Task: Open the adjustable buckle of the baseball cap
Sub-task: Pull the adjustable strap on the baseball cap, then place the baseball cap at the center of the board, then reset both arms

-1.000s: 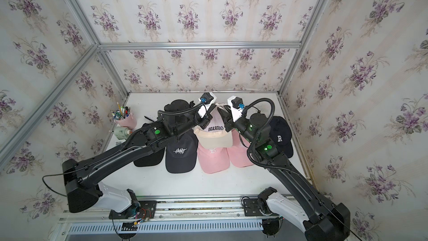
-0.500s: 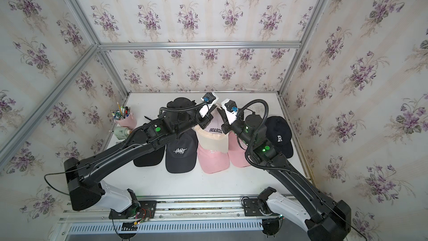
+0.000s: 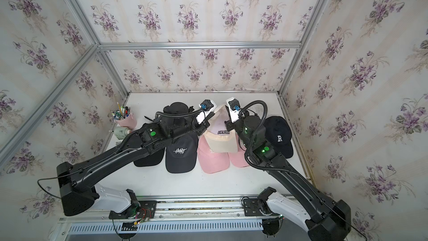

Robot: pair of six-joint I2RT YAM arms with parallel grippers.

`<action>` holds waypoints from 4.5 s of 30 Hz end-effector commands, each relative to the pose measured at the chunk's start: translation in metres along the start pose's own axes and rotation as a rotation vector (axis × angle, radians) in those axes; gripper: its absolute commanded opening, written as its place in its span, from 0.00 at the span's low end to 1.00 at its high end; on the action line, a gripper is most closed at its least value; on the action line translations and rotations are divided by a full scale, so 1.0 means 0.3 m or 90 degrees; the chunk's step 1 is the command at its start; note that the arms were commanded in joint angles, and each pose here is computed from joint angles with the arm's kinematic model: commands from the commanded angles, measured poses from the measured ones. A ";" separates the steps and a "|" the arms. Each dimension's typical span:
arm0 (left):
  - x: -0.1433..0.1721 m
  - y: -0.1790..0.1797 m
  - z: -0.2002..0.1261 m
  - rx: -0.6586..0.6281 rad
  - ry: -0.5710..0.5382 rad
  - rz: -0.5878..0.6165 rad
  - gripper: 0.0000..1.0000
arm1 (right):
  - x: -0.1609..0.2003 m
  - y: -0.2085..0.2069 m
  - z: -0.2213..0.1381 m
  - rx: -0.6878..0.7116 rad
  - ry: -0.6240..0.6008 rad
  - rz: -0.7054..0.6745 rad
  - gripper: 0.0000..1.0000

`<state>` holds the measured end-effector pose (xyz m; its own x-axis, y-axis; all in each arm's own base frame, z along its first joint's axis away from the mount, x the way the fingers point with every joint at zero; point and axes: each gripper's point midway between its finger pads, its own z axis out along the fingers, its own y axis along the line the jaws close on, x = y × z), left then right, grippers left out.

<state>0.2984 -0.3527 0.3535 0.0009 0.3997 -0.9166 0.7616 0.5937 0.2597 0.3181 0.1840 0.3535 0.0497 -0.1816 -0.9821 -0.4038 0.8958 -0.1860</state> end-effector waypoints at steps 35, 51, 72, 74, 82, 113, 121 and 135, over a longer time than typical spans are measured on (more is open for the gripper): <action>0.160 -0.010 0.234 -0.175 -0.036 -0.155 0.87 | -0.181 -0.084 0.208 0.163 0.029 0.308 0.00; 0.237 0.060 0.283 -0.073 -0.004 -0.190 0.00 | -0.173 -0.094 0.231 0.120 0.011 0.302 0.53; 0.779 0.551 0.536 0.269 0.006 -0.778 0.02 | 0.185 -0.142 0.052 0.109 0.103 0.256 0.81; 0.816 0.562 0.539 0.260 0.018 -0.794 0.05 | 0.228 -0.139 0.048 0.114 0.121 0.256 0.82; 0.933 0.557 0.503 0.194 0.108 -0.786 0.56 | 0.399 -0.136 0.043 0.127 0.176 0.256 0.82; 0.993 0.666 -0.357 -0.508 0.215 -0.244 1.00 | 0.816 -0.383 -0.099 0.320 0.170 0.154 1.00; 1.214 0.738 -0.359 -0.562 0.180 -0.292 1.00 | 0.820 -0.464 -0.061 0.306 0.115 0.135 1.00; 1.286 0.743 -0.355 -0.509 0.146 -0.363 1.00 | 0.882 -0.468 -0.047 0.274 0.098 0.173 1.00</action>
<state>0.3976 0.0141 0.0900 -0.4181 0.0030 -0.9084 -0.0774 0.9962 0.0389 0.3736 0.0117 0.1183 -0.1518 0.0274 -0.9880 -0.0173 0.9994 0.0304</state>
